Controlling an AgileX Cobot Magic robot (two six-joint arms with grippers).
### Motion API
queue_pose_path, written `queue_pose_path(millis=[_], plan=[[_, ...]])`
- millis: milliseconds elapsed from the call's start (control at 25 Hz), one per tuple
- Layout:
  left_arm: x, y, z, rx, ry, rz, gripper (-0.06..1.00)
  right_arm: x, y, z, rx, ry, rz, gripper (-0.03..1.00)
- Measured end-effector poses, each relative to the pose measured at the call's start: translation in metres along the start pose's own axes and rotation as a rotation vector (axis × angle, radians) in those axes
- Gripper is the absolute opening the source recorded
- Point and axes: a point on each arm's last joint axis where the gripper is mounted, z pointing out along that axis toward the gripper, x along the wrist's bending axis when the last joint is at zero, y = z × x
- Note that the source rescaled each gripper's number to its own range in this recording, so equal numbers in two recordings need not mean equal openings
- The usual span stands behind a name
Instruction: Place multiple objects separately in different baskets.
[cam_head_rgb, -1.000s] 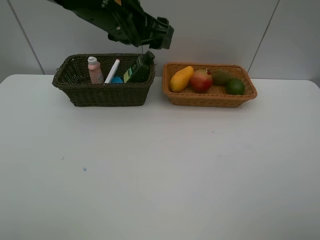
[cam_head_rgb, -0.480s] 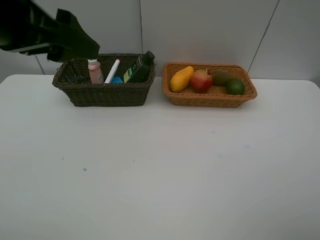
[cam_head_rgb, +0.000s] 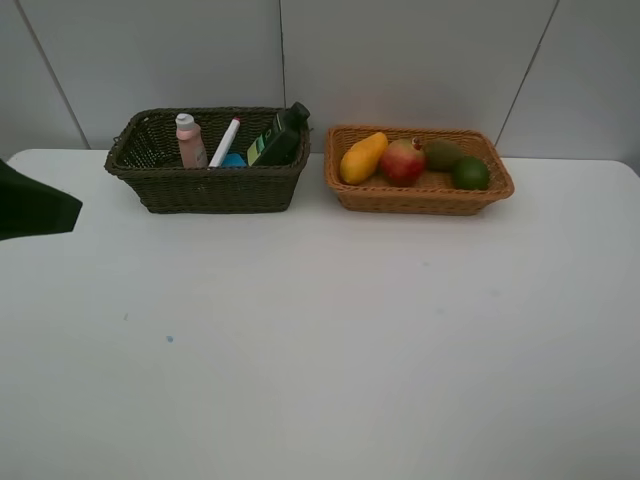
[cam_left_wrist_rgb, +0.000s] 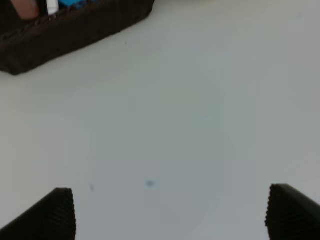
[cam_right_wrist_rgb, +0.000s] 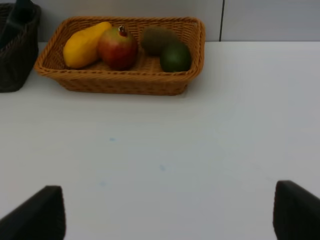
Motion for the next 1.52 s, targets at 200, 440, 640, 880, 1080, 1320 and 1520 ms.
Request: queue_pose_path(millis=[200, 440, 640, 880, 1080, 1320, 1520], plan=[[0.003, -0.030, 0.009, 0.222, 0.029, 0.004, 1.00, 0.000, 0.000, 0.000, 0.000, 0.000, 0.000, 1.00], [0.011, -0.060, 0.000, 0.221, 0.057, -0.046, 1.00, 0.000, 0.000, 0.000, 0.000, 0.000, 0.000, 1.00], [0.018, -0.085, -0.011, 0.122, 0.091, -0.064, 1.00, 0.000, 0.000, 0.000, 0.000, 0.000, 0.000, 1.00], [0.016, -0.103, -0.032, -0.048, 0.159, -0.123, 1.00, 0.000, 0.000, 0.000, 0.000, 0.000, 0.000, 1.00], [0.006, -0.118, -0.042, -0.143, 0.214, -0.167, 1.00, 0.000, 0.000, 0.000, 0.000, 0.000, 0.000, 1.00], [-0.003, -0.131, -0.053, -0.265, 0.288, -0.175, 1.00, 0.000, 0.000, 0.000, 0.000, 0.000, 0.000, 1.00], [-0.007, -0.136, -0.056, -0.305, 0.297, -0.164, 1.00, 0.000, 0.000, 0.000, 0.000, 0.000, 0.000, 1.00]])
